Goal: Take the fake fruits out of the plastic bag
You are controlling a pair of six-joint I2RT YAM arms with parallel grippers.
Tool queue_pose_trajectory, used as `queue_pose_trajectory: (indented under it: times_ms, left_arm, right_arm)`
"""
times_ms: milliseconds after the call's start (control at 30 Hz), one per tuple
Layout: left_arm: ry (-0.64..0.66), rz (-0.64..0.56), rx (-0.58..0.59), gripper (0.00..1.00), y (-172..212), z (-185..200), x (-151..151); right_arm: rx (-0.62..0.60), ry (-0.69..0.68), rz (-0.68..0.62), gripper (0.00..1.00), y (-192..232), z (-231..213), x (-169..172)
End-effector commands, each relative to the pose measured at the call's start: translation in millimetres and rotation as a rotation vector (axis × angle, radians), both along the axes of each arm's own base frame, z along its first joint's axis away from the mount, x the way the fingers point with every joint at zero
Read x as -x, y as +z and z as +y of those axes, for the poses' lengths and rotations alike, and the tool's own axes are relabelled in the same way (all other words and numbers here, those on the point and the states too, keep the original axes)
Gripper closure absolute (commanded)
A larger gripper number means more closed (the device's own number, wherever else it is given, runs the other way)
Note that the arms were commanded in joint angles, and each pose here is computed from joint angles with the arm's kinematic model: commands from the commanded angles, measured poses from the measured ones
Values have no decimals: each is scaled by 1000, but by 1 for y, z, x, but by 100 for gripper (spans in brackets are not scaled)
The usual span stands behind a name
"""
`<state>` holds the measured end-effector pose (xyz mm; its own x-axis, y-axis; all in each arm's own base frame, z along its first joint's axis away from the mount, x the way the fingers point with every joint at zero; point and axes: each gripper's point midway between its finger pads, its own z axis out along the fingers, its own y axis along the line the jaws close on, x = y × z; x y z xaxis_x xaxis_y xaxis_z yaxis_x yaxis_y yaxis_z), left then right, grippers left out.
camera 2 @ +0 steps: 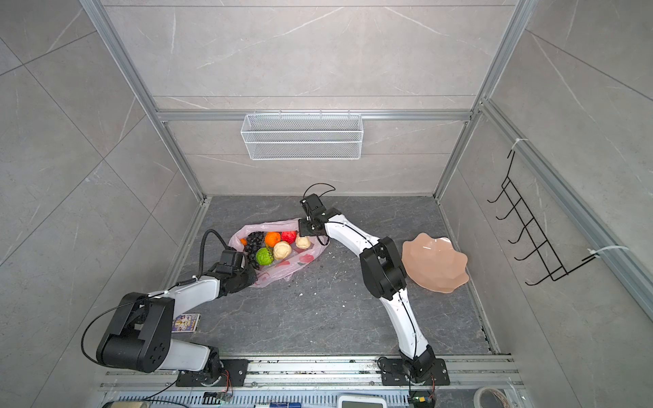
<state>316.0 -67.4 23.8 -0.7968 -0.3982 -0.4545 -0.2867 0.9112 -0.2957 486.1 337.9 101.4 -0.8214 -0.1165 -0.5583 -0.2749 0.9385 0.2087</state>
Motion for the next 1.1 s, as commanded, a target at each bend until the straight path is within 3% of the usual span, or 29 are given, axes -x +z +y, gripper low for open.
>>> queue_pose_trajectory:
  times_ms: [0,233,567,700,900,1067]
  left_arm:
    - [-52,-80,-7,85,22,-6,-20]
    - [-125,-135,-19,85,30,-13,-32]
    - [-212,-177,-12,86,35,-33,-32]
    - [-214,-182,4,86,33,-37,-32]
    - [-210,-186,22,86,33,-39,-32]
    - [-212,-195,39,86,35,-41,-31]
  right_arm:
    - [3,-10,-46,28,50,-15,14]
    - [11,-93,-36,24,76,-78,49]
    - [125,-462,51,24,57,-245,100]
    - [223,-601,85,22,51,-303,116]
    - [324,-702,161,24,36,-346,132]
    - [344,-715,229,30,16,-355,144]
